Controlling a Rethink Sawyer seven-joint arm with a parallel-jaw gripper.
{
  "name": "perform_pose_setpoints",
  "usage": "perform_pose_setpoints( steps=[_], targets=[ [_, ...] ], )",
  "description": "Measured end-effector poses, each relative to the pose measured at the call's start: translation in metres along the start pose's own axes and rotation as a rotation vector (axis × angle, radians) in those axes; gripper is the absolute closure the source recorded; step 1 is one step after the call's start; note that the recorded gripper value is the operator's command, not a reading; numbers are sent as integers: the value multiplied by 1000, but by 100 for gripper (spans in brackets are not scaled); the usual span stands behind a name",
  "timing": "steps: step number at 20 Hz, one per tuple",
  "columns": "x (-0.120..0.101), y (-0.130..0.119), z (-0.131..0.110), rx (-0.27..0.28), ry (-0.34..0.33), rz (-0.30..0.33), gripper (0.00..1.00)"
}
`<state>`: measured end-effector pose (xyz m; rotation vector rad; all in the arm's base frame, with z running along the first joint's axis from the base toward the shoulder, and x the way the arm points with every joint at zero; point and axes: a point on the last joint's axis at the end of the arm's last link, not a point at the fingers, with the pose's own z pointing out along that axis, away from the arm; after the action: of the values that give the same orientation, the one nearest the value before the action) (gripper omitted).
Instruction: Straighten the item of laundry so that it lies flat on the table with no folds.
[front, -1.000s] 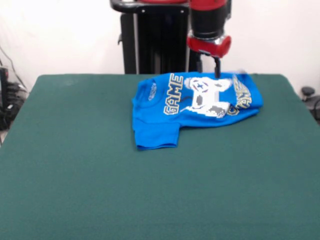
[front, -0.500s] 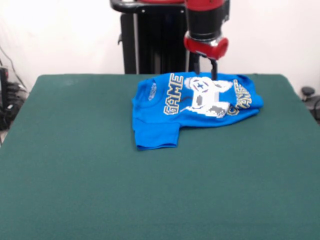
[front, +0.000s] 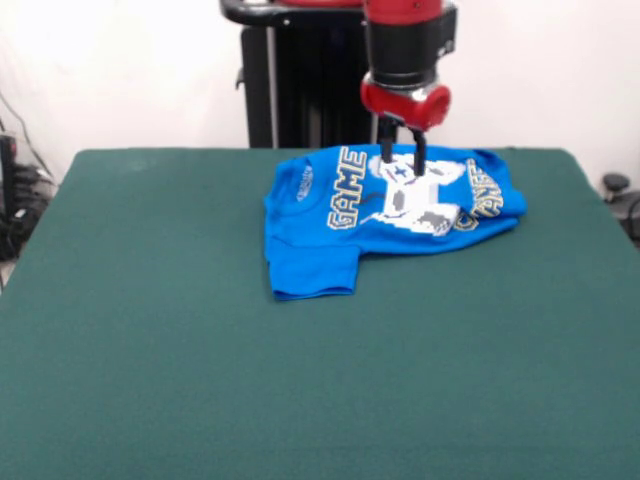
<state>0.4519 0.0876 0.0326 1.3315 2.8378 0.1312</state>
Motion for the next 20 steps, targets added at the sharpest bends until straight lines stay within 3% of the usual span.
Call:
perform_pose_setpoints(
  steps=[9,20],
  targets=[
    [-22,30,2,-54,-135,53,0],
    [-10,54,27,-51,-162,118,0]
  ],
)
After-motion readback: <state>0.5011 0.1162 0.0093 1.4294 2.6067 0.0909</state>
